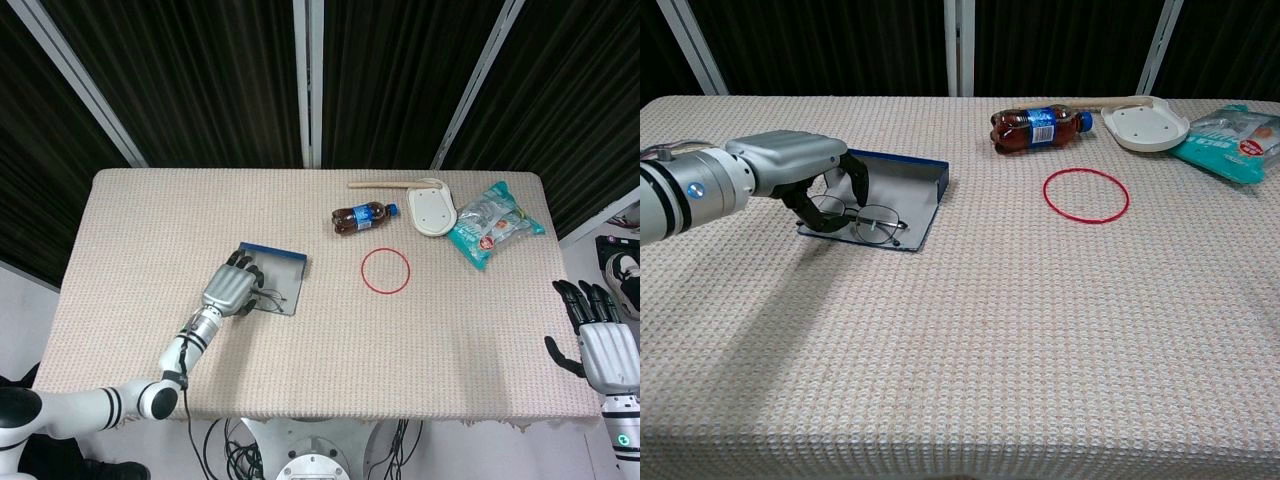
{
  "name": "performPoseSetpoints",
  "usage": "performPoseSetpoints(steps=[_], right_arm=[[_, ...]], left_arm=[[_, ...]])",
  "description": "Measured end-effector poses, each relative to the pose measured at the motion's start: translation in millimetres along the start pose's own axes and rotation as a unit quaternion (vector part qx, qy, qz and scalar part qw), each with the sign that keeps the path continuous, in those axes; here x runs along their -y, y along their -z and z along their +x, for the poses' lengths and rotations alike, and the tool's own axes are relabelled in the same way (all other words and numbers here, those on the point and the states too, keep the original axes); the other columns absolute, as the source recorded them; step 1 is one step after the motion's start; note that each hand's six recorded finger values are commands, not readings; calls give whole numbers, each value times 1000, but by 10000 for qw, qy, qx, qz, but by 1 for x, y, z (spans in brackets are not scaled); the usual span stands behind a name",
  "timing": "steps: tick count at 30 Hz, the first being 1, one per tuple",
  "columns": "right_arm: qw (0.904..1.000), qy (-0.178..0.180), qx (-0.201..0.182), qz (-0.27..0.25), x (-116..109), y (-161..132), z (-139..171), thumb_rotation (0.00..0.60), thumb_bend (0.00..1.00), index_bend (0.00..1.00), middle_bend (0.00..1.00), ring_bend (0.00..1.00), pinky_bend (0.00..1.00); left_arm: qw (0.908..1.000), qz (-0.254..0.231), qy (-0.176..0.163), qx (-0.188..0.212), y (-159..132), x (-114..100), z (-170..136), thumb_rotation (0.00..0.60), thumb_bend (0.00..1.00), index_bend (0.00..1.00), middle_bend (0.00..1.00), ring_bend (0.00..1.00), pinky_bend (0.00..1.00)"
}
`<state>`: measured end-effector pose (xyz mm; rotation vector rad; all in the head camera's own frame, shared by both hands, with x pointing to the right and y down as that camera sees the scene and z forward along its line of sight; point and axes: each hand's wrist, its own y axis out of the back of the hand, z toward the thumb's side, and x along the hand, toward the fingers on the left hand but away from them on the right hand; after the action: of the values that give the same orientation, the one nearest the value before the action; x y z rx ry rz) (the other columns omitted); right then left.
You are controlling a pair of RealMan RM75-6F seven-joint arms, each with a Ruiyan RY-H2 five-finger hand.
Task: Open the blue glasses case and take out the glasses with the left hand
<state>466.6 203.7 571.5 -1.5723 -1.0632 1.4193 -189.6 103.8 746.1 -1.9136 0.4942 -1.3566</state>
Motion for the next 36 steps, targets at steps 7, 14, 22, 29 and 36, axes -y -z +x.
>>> performPoseSetpoints(steps=[7, 14, 22, 29, 36], right_arm=[[10000, 1, 18, 11, -1, 0, 1, 600, 290, 0, 111, 0, 0], [10000, -11, 36, 1, 0, 1, 2, 600, 290, 0, 111, 0, 0], [10000, 2, 38, 10, -1, 1, 3, 600, 290, 0, 111, 0, 0], [10000, 10, 29, 7, -2, 0, 3, 600, 290, 0, 111, 0, 0], [10000, 49, 35, -3, -3, 2, 4, 600, 290, 0, 111, 0, 0]], left_arm=[[9999, 123, 58, 6, -2, 2, 3, 600, 362, 448, 285, 110, 0], [9998, 117, 141, -59, 0, 8, 4, 600, 384, 499, 294, 110, 0], [9999, -47, 107, -70, 1, 10, 6, 600, 548, 596, 346, 110, 0], [9999, -137, 16, -55, 3, 10, 1, 600, 599, 670, 359, 111, 0], [9990, -304, -307, -81, 10, 2, -18, 600, 615, 721, 359, 111, 0]])
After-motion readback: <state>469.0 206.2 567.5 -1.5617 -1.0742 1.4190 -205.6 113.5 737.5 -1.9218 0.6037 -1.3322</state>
